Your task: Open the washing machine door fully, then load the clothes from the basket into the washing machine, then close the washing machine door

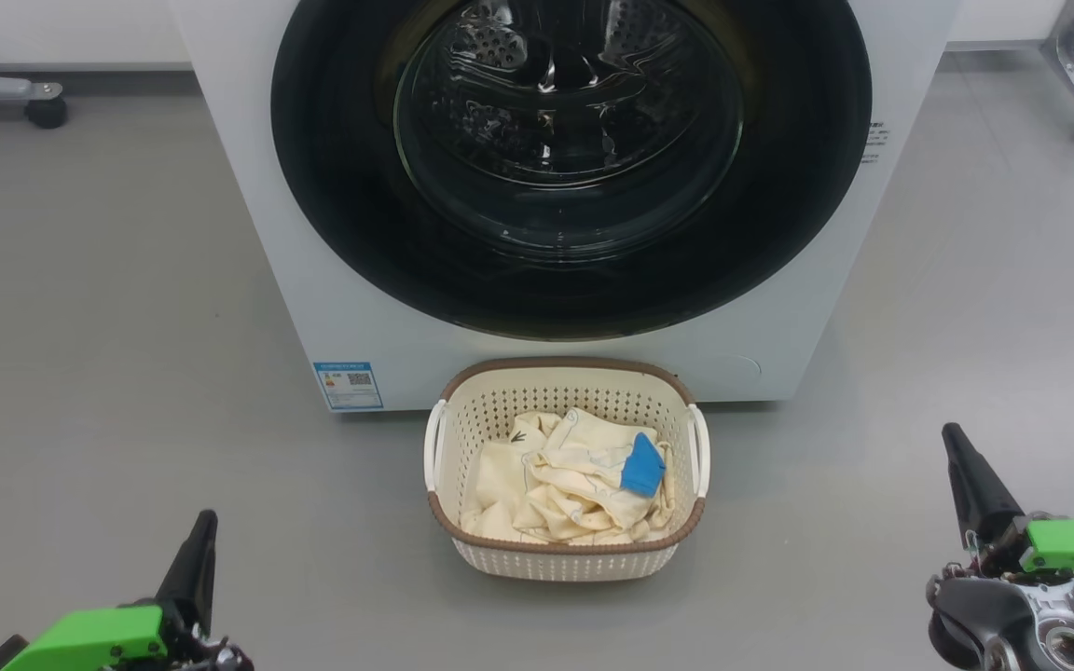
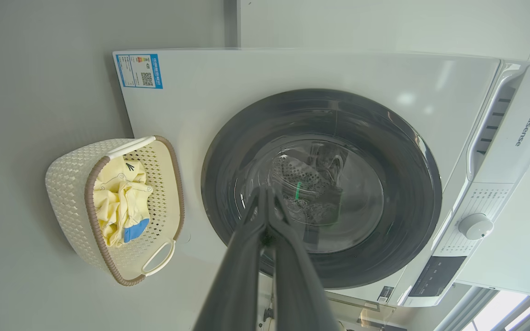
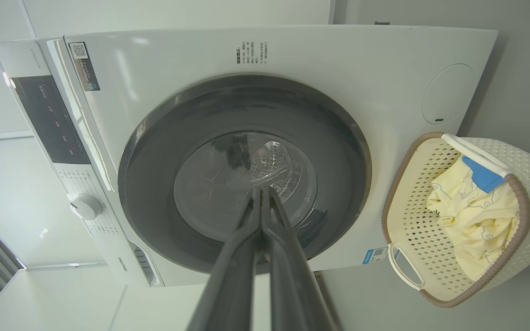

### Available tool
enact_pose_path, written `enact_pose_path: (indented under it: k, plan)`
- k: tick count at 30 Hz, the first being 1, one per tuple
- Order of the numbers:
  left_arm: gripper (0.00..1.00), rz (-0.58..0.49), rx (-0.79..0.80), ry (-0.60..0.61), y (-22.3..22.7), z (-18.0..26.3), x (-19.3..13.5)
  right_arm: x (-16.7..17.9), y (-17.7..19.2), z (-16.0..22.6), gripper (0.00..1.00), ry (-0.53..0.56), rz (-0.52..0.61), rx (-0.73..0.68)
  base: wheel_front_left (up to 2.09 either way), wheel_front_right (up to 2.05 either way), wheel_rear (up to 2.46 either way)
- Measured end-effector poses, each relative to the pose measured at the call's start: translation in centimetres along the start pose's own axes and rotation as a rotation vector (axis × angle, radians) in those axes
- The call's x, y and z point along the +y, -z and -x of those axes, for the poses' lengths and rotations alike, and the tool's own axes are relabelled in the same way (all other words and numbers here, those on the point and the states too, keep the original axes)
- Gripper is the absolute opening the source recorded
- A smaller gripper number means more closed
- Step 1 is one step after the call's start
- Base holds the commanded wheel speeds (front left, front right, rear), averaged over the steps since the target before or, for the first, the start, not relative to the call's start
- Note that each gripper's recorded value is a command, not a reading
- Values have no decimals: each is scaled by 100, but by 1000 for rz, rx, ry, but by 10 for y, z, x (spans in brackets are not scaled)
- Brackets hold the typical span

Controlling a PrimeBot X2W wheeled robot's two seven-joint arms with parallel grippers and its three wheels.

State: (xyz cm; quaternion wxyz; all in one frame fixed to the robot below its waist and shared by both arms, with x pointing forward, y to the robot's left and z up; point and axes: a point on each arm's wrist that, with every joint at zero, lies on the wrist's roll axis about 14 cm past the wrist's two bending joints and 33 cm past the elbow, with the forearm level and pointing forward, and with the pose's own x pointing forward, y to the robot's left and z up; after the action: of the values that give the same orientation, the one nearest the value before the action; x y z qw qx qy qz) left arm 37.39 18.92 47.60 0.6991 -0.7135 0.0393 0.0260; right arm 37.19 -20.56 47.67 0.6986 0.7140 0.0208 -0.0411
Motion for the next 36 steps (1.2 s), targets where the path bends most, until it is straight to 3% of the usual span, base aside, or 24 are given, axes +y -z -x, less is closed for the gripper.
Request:
enact_pose_path:
  k: [3, 4, 13, 25, 36]
  plan:
    - [0, 0, 0, 0, 0, 0, 0, 0, 0, 0, 0, 0, 0, 0, 0, 0, 0]
    - [100, 0, 0, 0, 0, 0, 0, 0, 0, 0, 100, 0, 0, 0, 0, 0, 0]
    - [100, 34, 2, -197, 8, 31, 66, -71, 7, 37, 100, 212, -37, -4, 0, 0, 0]
    - [100, 10, -26, -171, 4, 28, 57, -61, 10, 32, 100, 181, -12, -11, 0, 0, 0]
    - [100, -59, -46, -148, 1, 25, 49, -53, 11, 29, 100, 156, 78, -11, 0, 0, 0]
